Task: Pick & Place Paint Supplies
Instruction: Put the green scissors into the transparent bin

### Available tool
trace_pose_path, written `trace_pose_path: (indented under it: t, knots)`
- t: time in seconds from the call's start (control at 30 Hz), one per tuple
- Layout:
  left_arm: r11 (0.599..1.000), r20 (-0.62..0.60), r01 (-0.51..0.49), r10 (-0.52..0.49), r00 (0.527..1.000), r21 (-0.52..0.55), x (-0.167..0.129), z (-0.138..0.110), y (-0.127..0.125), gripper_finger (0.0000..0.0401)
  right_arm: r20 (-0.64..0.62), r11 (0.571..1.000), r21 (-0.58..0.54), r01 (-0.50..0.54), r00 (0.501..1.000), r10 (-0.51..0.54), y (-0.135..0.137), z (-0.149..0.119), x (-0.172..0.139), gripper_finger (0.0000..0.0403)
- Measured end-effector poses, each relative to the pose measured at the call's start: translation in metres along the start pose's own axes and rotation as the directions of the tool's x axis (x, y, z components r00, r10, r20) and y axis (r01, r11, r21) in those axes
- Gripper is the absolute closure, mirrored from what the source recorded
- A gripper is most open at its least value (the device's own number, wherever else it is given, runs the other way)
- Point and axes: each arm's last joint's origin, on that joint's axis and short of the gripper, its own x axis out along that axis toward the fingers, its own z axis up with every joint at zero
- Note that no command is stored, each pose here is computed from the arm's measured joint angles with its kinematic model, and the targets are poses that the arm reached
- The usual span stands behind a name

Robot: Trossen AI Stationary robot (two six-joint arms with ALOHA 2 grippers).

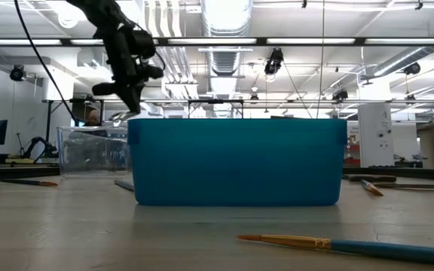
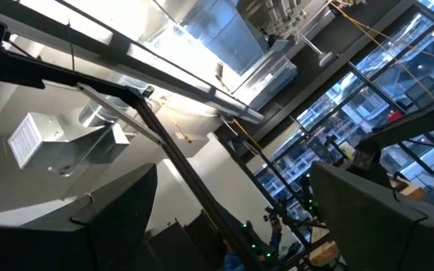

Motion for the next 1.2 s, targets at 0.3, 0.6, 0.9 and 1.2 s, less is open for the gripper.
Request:
trace_pose_path:
  t: [0.3,0.6,0.9,1.2]
  knots:
    - [0.998,-0.001,-0.033,0.033,0.999,-0.059,0.027,-0.011,0.007,0.0387,-0.01,0.999,-0.002,0.046,0.999,-0.046,-0.003,-0.002,0.0,0.0059]
    - [0.996,0.002,-0.032,0.032,0.999,-0.078,0.037,-0.015,0.009,0.0384,0.002,0.998,0.005,0.059,0.998,-0.059,-0.003,-0.002,0.0,0.0059]
    - [0.997,0.004,-0.031,0.031,1.0,-0.069,0.037,-0.015,0.009,0.0315,0.004,0.998,0.005,0.062,0.998,-0.062,-0.003,-0.002,0.0,0.0059]
    - [0.999,0.019,0.041,-0.041,0.999,-0.03,0.026,-0.008,0.004,0.0274,0.02,0.996,0.002,0.087,0.996,-0.087,-0.004,-0.002,0.0,0.0059]
